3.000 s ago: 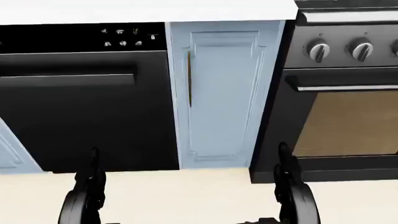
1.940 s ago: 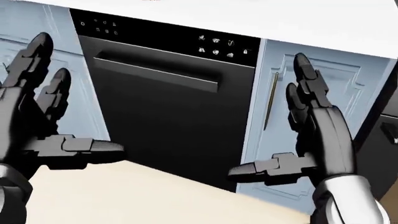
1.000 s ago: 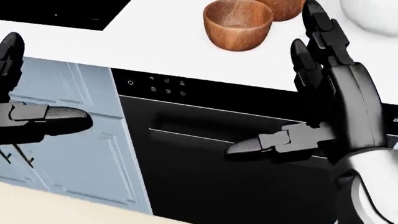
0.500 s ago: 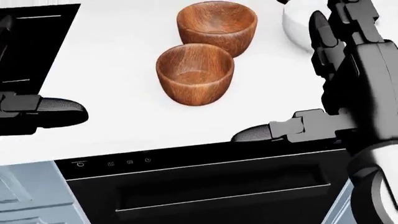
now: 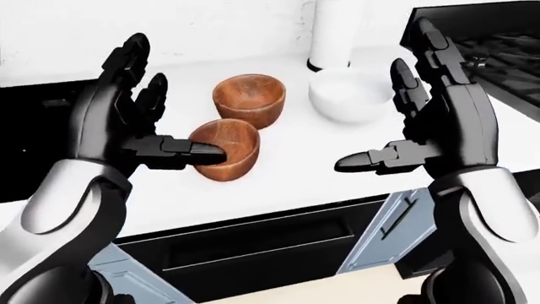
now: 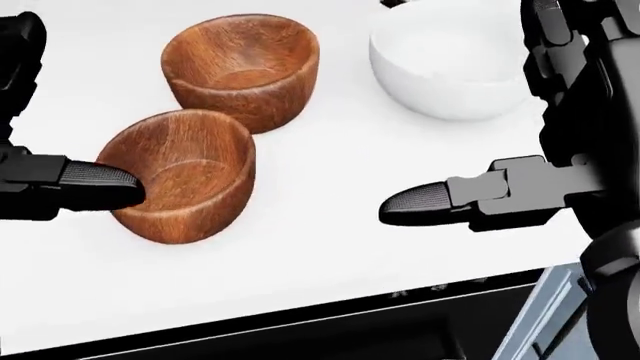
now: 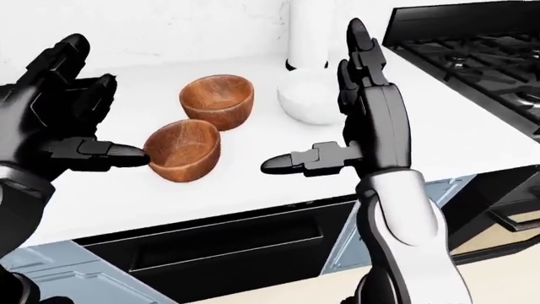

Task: Stack the bowls from largest to smallest.

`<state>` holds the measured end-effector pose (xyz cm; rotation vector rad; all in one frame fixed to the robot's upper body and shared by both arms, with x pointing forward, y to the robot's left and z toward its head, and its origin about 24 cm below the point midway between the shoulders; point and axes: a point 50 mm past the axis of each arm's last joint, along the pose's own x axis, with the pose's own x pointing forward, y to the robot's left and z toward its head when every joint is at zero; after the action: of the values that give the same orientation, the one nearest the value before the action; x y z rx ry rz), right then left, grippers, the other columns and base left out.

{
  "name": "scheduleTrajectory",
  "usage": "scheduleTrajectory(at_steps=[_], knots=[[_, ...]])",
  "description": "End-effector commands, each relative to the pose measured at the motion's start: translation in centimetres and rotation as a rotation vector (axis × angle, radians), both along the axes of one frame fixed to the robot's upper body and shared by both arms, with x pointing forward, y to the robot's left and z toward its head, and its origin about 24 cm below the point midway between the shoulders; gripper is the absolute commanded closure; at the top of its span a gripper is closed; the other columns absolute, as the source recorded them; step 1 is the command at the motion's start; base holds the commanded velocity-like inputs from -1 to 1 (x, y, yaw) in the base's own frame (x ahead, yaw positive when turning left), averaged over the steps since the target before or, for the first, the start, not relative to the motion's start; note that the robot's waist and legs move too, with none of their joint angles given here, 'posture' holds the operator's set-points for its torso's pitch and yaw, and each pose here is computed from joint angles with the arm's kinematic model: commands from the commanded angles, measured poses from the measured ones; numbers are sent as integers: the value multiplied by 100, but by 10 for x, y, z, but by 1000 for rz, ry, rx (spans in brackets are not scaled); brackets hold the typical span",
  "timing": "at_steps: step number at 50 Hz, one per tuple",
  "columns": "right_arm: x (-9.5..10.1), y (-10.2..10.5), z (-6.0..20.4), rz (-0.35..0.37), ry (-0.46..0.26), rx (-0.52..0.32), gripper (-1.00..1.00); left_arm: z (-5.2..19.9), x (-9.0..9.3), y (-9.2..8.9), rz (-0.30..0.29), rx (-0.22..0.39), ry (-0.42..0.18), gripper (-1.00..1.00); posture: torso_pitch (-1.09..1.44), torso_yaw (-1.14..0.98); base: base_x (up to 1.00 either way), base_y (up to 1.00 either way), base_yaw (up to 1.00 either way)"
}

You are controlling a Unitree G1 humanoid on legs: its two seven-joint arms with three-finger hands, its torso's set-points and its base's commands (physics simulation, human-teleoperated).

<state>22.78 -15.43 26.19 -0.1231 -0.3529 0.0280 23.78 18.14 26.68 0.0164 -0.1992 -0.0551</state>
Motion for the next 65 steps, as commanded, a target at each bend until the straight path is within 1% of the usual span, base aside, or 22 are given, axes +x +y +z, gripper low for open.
scheduleTrajectory(at_steps=[1, 15, 30, 42, 43, 44, 45, 46, 54, 56, 58, 63, 64, 65], knots=[[-6, 7, 11, 37, -82, -10, -100, 15, -5, 7, 39, -14, -94, -100, 0, 0, 0, -2, 0], [-6, 10, 14, 54, -86, -13, -100, 17, -6, 10, 42, -19, -99, -100, 0, 0, 0, -1, 0], [-5, 15, 14, 67, -87, -32, -100, 19, -7, 14, 49, -25, -103, -100, 0, 0, 0, -59, 0], [-6, 19, 22, 74, -96, -27, -100, 22, -10, 19, 55, -27, -108, -100, 0, 0, 0, -2, 0], [-5, 19, 23, 76, -97, -24, -100, 23, -11, 20, 56, -29, -109, -100, 0, 0, 0, 2, 0], [-6, 20, 25, 105, -93, 19, -100, 23, -11, 20, 56, -28, -110, -100, 0, 0, 0, 28, 0], [-6, 21, 25, 114, -90, 31, -100, 23, -11, 20, 57, -28, -111, -100, 0, 0, 0, 52, 0], [-6, 21, 24, 109, -91, 15, -100, 23, -11, 21, 58, -29, -111, -100, 0, 0, 0, 0, 69], [-5, 24, 28, 118, -93, 14, -100, 21, -10, 21, 58, -28, -106, -100, 0, 0, 0, 0, 72], [-5, 24, 28, 113, -91, 1, -100, 20, -10, 22, 60, -29, -105, -100, 0, 0, 0, 0, 9], [-4, 24, 29, 112, -86, 7, -100, 19, -10, 22, 61, -28, -104, -100, 0, 0, 0, 0, 0], [-1, 32, 35, 120, -86, -35, -100, 20, -10, 23, 64, -28, -105, -100, 0, 0, 0, 0, 0], [0, 36, 37, 145, -78, -6, -100, 20, -10, 23, 65, -27, -105, -100, 0, 0, 0, 0, 0], [5, 40, 36, 137, -73, -42, -100, 20, -9, 23, 66, -26, -105, -100, 0, 0, 0, 0, 0]])
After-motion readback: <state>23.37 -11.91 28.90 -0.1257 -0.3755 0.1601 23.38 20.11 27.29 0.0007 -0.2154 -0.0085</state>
